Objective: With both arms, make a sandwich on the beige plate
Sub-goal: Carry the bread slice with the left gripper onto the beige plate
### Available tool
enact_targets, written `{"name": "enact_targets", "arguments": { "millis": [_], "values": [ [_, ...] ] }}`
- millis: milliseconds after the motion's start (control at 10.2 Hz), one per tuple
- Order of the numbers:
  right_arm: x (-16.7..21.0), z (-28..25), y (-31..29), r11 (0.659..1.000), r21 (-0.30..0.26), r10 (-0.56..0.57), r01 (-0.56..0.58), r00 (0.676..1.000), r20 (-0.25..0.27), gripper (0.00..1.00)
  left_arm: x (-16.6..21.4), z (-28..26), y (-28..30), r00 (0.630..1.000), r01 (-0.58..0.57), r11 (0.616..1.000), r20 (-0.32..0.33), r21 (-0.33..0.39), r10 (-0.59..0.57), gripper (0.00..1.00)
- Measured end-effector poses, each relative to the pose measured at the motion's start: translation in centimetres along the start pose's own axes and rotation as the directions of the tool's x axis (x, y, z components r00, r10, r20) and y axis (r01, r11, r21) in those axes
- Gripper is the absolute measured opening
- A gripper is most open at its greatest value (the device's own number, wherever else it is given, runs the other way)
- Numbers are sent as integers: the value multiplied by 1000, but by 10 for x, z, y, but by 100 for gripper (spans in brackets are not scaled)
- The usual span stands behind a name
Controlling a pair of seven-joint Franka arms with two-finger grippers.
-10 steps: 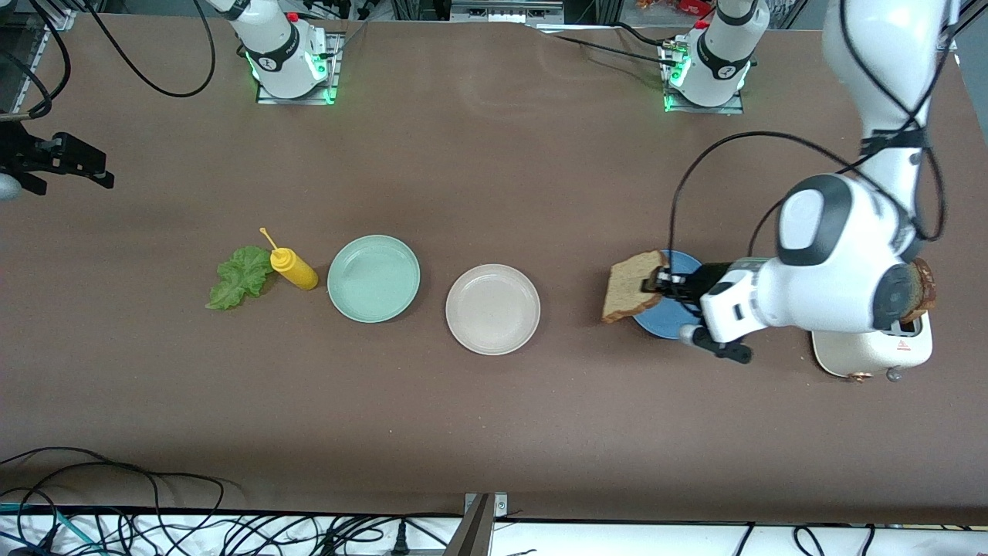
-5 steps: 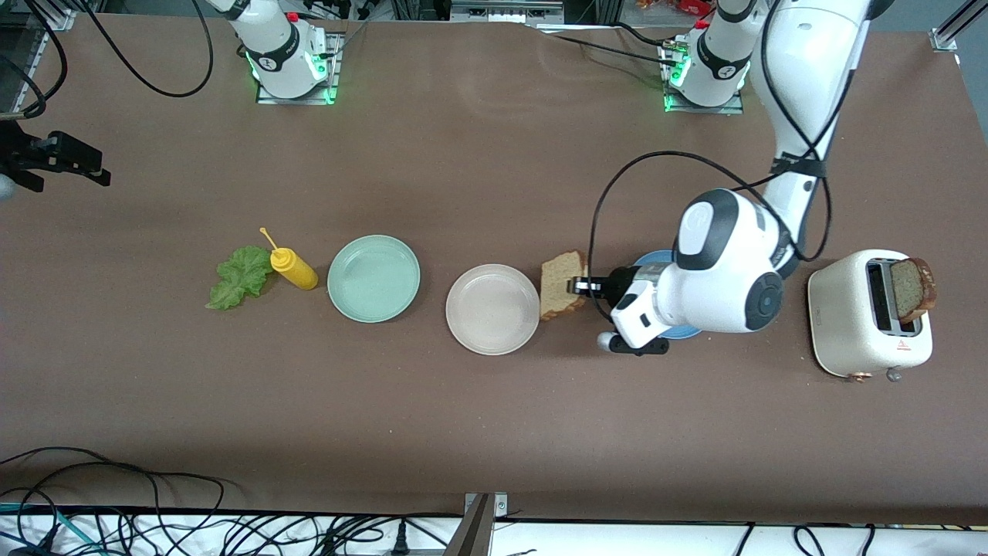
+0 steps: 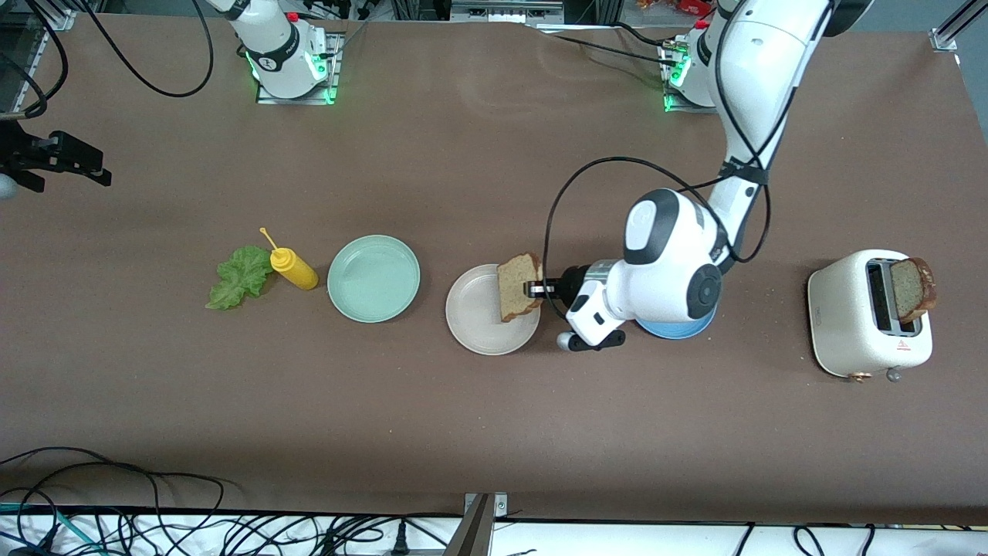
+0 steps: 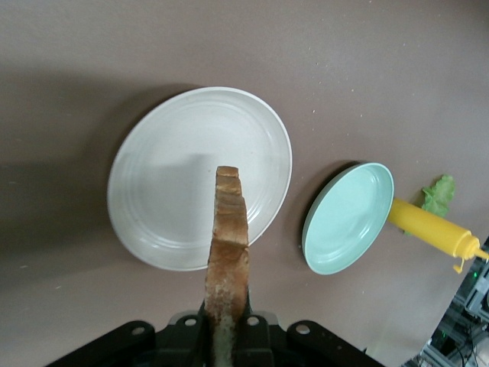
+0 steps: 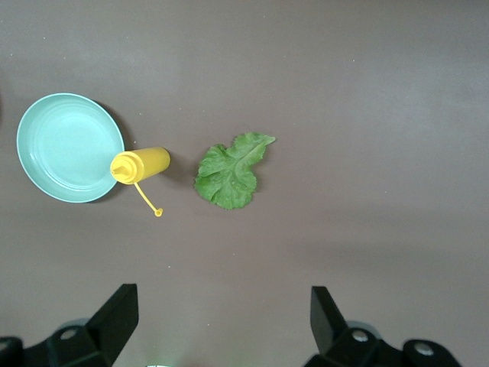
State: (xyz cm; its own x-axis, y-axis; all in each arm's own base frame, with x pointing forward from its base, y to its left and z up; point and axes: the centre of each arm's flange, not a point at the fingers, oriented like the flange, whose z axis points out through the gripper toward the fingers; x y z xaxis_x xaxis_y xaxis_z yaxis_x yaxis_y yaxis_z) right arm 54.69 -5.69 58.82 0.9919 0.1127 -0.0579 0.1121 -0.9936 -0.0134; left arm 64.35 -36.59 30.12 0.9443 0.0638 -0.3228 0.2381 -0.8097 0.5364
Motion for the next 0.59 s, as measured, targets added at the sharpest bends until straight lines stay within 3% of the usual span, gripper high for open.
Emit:
{"name": "enact_targets", "arguments": {
  "millis": [589],
  "values": [
    [0, 0, 0, 1000, 0, 0, 0, 1000, 0, 100, -16, 69, 28, 994, 62, 998, -88, -7, -62, 9]
  ]
}}
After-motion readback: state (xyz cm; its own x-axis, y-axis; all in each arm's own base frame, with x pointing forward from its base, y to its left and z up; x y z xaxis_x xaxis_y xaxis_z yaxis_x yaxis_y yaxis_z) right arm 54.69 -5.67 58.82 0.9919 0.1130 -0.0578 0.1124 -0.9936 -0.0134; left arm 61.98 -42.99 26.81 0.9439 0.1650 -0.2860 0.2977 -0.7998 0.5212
